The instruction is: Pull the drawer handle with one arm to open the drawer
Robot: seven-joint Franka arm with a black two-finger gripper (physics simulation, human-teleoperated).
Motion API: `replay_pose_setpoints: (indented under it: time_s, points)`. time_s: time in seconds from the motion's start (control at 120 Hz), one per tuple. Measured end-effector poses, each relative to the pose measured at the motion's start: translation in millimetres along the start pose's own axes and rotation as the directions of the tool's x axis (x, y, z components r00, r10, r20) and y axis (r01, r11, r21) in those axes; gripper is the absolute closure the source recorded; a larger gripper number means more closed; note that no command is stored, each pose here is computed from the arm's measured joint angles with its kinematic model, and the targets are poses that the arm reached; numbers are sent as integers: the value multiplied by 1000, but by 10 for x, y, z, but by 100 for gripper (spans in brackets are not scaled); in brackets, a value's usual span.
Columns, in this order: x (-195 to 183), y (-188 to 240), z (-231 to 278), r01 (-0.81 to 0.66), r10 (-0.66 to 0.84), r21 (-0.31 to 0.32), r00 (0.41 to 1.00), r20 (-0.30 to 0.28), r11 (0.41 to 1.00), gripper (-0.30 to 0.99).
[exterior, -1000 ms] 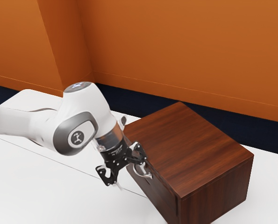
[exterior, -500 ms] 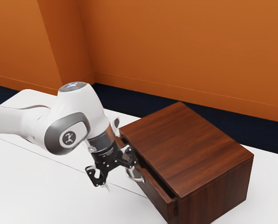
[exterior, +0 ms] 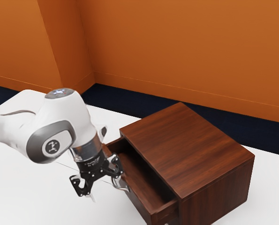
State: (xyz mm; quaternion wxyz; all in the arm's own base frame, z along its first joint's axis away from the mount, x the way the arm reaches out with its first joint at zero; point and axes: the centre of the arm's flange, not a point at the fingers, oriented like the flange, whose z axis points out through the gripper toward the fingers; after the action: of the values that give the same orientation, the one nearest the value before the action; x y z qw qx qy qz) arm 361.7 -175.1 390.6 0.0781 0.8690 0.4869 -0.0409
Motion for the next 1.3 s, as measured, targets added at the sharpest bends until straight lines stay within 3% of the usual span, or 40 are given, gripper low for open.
replay_pose_setpoints:
  time_s: [0.625, 1.3]
  points:
    - [9, -385, -76, 25, -25, 36, 1000, -11, 999, 13]
    - [23, -601, -154, 55, -57, 116, 998, 19, 992, 14]
